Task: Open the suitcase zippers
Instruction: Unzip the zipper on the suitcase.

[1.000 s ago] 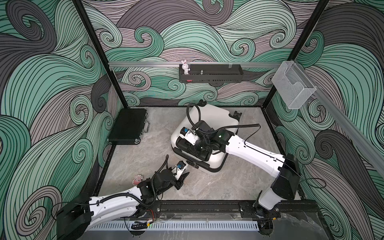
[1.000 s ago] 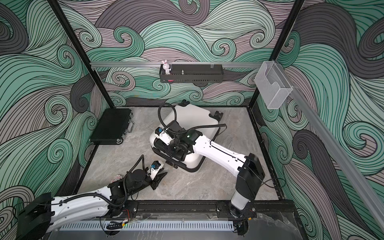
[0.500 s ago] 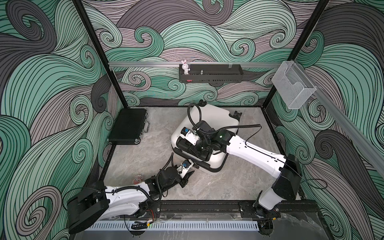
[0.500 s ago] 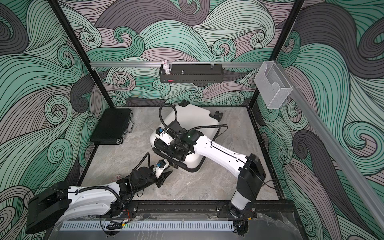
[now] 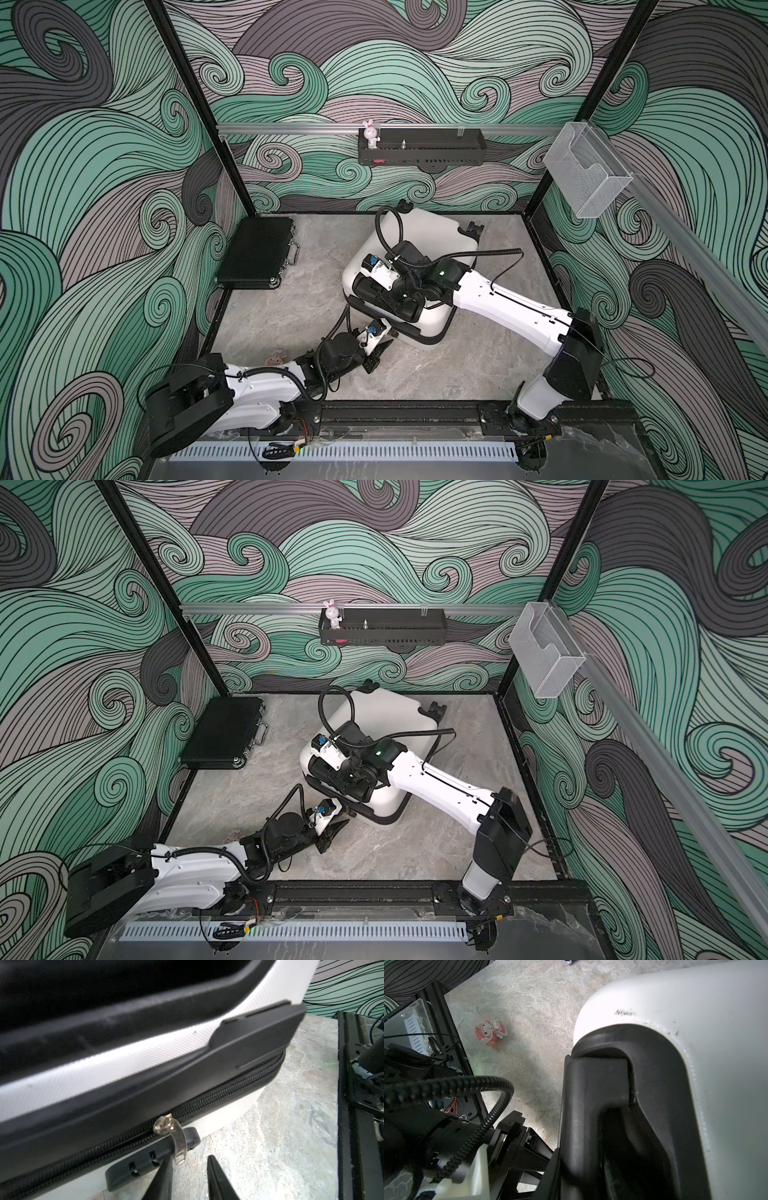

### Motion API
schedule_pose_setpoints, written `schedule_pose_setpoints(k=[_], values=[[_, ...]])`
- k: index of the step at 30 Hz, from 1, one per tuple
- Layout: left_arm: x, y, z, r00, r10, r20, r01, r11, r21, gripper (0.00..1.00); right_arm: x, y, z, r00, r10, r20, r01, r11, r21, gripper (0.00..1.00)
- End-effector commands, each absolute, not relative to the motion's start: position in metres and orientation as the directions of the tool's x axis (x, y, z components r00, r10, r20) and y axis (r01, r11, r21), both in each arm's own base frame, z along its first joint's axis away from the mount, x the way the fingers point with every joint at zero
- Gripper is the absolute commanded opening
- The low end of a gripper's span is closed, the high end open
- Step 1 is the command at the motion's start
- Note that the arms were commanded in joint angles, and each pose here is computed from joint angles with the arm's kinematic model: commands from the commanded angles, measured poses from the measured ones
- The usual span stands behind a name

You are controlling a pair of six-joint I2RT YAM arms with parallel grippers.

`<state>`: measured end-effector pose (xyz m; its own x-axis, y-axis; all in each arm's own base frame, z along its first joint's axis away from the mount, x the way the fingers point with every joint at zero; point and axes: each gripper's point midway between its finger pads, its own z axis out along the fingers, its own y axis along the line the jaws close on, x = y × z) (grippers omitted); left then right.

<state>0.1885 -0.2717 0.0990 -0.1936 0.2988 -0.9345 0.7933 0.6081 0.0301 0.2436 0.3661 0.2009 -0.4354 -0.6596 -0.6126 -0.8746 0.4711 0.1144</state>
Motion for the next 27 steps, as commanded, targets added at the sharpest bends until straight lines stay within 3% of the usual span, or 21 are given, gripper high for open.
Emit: schedule_pose_setpoints(k=[1, 15, 24, 27], values=[[0.198, -0.285, 0.126, -0.149, 0.229, -0.962, 0.785, 0.619, 0.025, 0.31, 0.243, 0.370, 0.245, -0.409, -0.572, -0.711, -0.878, 0.458, 0.137, 0.00], [0.205, -0.292, 0.124, -0.144, 0.221, -0.964, 0.774, 0.633, 0.029, 0.24, 0.242, 0.371, 0.248, -0.401, -0.565, -0.721, -0.882, 0.450, 0.138, 0.00], [0.212, -0.293, 0.122, -0.148, 0.219, -0.964, 0.756, 0.653, 0.032, 0.25, 0.240, 0.369, 0.249, -0.397, -0.566, -0.722, -0.884, 0.448, 0.135, 0.00], [0.213, -0.294, 0.123, -0.146, 0.219, -0.965, 0.756, 0.654, 0.035, 0.19, 0.240, 0.369, 0.250, -0.397, -0.563, -0.725, -0.883, 0.448, 0.136, 0.00]])
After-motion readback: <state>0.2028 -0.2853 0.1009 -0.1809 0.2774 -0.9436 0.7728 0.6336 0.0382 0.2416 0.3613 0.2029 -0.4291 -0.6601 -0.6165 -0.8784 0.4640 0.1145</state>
